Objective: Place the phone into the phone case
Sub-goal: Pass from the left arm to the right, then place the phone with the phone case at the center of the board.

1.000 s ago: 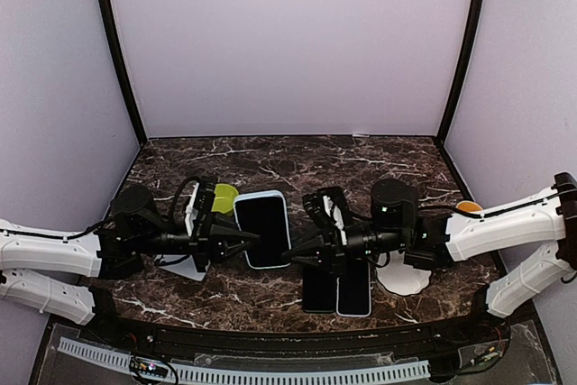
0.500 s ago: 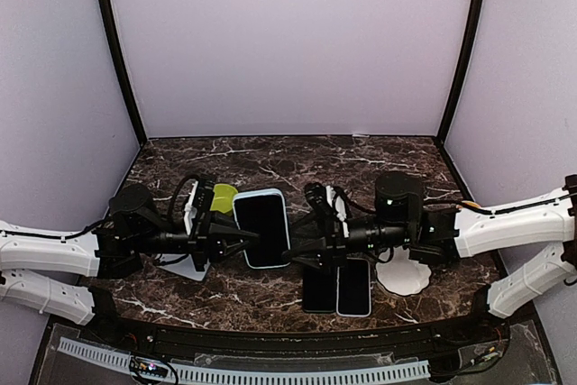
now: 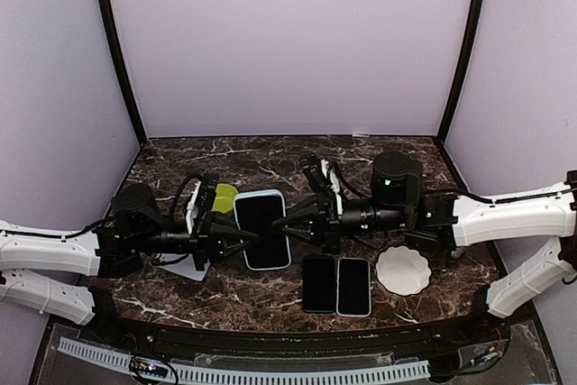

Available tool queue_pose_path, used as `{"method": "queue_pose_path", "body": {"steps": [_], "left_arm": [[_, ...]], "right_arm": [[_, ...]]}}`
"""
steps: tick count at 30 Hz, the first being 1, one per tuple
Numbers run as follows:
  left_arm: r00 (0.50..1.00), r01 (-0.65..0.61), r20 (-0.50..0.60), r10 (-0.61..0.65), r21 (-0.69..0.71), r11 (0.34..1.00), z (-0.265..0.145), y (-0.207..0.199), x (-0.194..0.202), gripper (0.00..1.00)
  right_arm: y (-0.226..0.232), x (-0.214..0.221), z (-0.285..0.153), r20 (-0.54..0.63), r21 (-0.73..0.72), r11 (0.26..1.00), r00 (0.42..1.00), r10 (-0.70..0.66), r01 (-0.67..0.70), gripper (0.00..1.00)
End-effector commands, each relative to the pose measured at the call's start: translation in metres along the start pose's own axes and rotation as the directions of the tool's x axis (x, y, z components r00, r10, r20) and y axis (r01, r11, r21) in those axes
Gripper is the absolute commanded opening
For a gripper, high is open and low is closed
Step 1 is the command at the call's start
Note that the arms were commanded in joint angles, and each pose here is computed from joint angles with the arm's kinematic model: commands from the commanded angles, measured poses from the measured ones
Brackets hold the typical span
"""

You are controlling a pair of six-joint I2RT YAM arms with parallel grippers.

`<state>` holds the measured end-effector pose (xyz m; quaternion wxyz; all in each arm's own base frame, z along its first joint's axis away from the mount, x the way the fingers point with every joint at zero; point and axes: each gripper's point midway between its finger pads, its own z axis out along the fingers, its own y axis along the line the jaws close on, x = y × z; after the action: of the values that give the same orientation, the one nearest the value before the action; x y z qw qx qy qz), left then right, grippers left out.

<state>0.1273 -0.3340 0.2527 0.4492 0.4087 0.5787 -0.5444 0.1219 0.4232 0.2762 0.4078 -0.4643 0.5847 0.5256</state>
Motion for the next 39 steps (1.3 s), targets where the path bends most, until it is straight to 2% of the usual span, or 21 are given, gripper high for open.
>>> {"method": "queue_pose_path", "body": {"steps": [1, 2, 3, 4, 6, 8, 9, 10, 11, 13, 18, 21, 25, 29, 32, 34, 39], "left_arm": [[0.997, -0.003, 0.083, 0.007, -0.047, 0.999, -0.001, 0.002, -0.029, 0.21], [0.998, 0.024, 0.056, -0.019, -0.086, 0.996, -0.002, 0.009, -0.022, 0.45], [0.998, 0.039, 0.052, -0.031, -0.155, 0.987, -0.004, 0.021, -0.020, 0.55], [0.998, 0.064, 0.006, -0.064, -0.204, 0.977, -0.006, 0.030, -0.010, 0.69], [0.992, 0.087, -0.059, -0.112, -0.325, 0.942, -0.012, 0.049, 0.005, 0.79], [0.979, 0.092, -0.118, -0.168, -0.480, 0.873, -0.027, 0.075, 0.019, 0.86], [0.960, 0.091, -0.180, -0.217, -0.532, 0.842, -0.037, 0.082, 0.035, 0.87], [0.961, 0.074, -0.173, -0.214, -0.587, 0.806, -0.044, 0.092, 0.026, 0.89], [0.940, 0.059, -0.231, -0.253, -0.618, 0.784, -0.053, 0.095, 0.040, 0.90], [0.928, 0.005, -0.272, -0.256, -0.677, 0.736, -0.066, 0.107, 0.038, 0.92], [0.889, -0.091, -0.375, -0.264, -0.708, 0.700, -0.077, 0.128, 0.036, 0.95], [0.860, -0.088, -0.399, -0.319, -0.731, 0.677, -0.081, 0.142, 0.036, 0.95], [0.844, -0.104, -0.428, -0.323, -0.722, 0.685, -0.076, 0.152, 0.038, 0.95], [0.829, -0.075, -0.428, -0.360, -0.723, 0.687, -0.076, 0.159, 0.046, 0.95], [0.837, -0.061, -0.416, -0.356, -0.717, 0.694, -0.076, 0.157, 0.045, 0.95], [0.846, -0.062, -0.407, -0.345, -0.717, 0.694, -0.080, 0.156, 0.046, 0.95], [0.869, -0.075, -0.385, -0.312, -0.725, 0.684, -0.088, 0.154, 0.039, 0.95]], "right_arm": [[-0.018, 0.004, 0.003, 0.002, 0.064, 0.989, 0.991, 0.134, -0.134, 0.00], [-0.025, 0.008, 0.001, 0.000, 0.093, 0.981, 0.986, 0.169, -0.169, 0.00], [-0.034, 0.013, -0.002, 0.005, 0.132, 0.968, 0.977, 0.213, -0.212, 0.00], [-0.044, 0.018, -0.005, 0.008, 0.176, 0.950, 0.965, 0.261, -0.258, 0.00], [-0.065, 0.036, -0.011, 0.018, 0.267, 0.891, 0.927, 0.376, -0.367, 0.00], [-0.077, 0.055, -0.013, 0.036, 0.316, 0.821, 0.871, 0.490, -0.475, 0.00], [-0.081, 0.063, -0.014, 0.050, 0.332, 0.785, 0.841, 0.539, -0.523, 0.00], [-0.084, 0.072, -0.011, 0.059, 0.336, 0.754, 0.811, 0.582, -0.565, 0.00], [-0.085, 0.079, -0.008, 0.059, 0.329, 0.730, 0.785, 0.617, -0.598, 0.00], [-0.087, 0.093, 0.001, 0.052, 0.319, 0.681, 0.730, 0.682, -0.659, 0.00], [-0.091, 0.123, 0.021, 0.042, 0.333, 0.590, 0.637, 0.770, -0.735, 0.00], [-0.088, 0.144, 0.029, 0.030, 0.344, 0.534, 0.577, 0.816, -0.772, 0.00], [-0.084, 0.167, 0.029, 0.034, 0.369, 0.470, 0.517, 0.855, -0.802, 0.00], [-0.079, 0.186, 0.035, -0.003, 0.386, 0.434, 0.470, 0.883, -0.814, 0.00], [-0.079, 0.204, 0.036, -0.017, 0.448, 0.408, 0.449, 0.894, -0.796, 0.13], [-0.080, 0.211, 0.032, 0.005, 0.491, 0.386, 0.445, 0.895, -0.781, 0.22], [-0.091, 0.224, 0.017, 0.046, 0.628, 0.348, 0.479, 0.877, -0.697, 0.28]]}}
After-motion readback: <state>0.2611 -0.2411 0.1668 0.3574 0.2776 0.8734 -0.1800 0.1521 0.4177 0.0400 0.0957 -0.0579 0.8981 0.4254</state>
